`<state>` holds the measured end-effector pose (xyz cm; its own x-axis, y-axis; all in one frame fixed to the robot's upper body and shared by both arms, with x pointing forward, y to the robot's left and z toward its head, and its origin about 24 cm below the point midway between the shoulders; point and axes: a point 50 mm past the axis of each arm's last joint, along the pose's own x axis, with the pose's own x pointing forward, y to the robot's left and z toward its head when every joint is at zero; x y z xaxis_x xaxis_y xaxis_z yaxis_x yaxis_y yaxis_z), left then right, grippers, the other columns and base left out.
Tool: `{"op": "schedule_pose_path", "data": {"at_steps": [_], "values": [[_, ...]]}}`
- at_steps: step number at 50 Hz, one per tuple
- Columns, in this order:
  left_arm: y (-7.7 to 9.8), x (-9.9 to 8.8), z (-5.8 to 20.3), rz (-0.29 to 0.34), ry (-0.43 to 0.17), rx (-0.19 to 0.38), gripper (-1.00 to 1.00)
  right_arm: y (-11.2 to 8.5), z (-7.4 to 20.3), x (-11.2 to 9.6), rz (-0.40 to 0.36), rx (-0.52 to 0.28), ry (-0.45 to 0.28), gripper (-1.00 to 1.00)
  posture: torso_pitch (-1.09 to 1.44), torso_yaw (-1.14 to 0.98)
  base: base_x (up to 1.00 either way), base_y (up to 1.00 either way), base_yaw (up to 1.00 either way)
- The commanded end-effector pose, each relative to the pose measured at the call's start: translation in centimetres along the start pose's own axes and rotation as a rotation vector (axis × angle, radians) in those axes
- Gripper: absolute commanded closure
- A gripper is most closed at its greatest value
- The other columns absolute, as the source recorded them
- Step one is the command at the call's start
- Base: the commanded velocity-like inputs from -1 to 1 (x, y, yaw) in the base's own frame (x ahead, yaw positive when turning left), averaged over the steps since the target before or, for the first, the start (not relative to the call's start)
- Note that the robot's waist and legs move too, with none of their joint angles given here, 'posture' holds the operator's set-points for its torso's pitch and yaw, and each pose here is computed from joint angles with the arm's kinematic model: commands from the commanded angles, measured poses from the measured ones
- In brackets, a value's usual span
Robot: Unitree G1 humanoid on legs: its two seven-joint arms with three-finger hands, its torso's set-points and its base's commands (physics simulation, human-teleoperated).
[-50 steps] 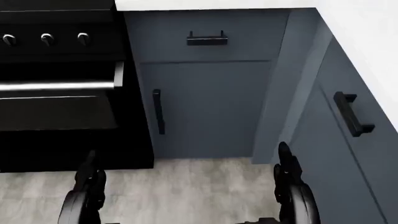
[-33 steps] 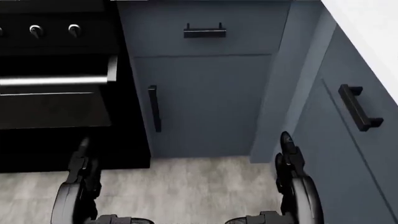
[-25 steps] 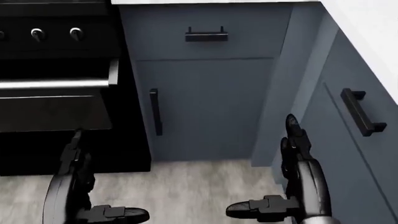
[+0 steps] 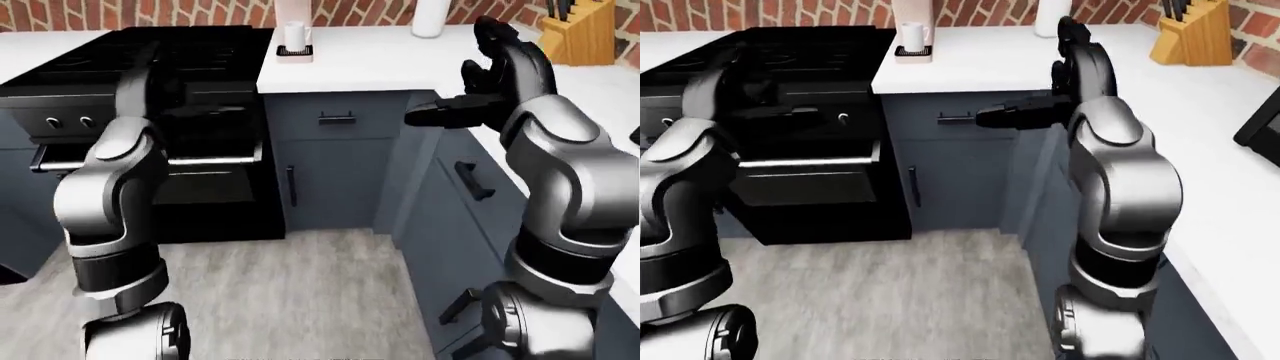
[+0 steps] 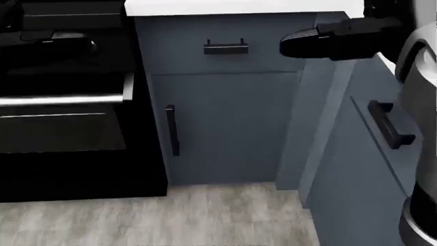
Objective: Press the button on the coffee machine to serve coffee.
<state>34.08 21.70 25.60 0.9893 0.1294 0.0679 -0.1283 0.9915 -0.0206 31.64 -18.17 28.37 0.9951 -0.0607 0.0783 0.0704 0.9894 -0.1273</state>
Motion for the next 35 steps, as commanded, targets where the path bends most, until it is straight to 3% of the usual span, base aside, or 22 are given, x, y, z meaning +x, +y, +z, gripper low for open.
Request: {"op": "schedule_pose_path", "data": {"at_steps": [1, 23, 35], "values": [[-0.3, -0.6, 2.0, -0.018, -0.084, -0.006, -1.00, 0.2, 1.0, -0.6, 0.013, -0.007, -0.045, -1.00, 0.00, 0.00, 0.00, 0.00, 0.00], [0.2, 0.5, 5.3, -0.008, -0.117, -0.006, -1.00, -0.2, 4.6, 0.2, 0.015, -0.025, -0.087, -1.00, 0.00, 0.00, 0.00, 0.00, 0.00], [0.2, 0.5, 5.7, -0.008, -0.117, -0.001, -1.00, -0.4, 4.7, 0.2, 0.012, -0.027, -0.087, -1.00, 0.00, 0.00, 0.05, 0.00, 0.00]]}}
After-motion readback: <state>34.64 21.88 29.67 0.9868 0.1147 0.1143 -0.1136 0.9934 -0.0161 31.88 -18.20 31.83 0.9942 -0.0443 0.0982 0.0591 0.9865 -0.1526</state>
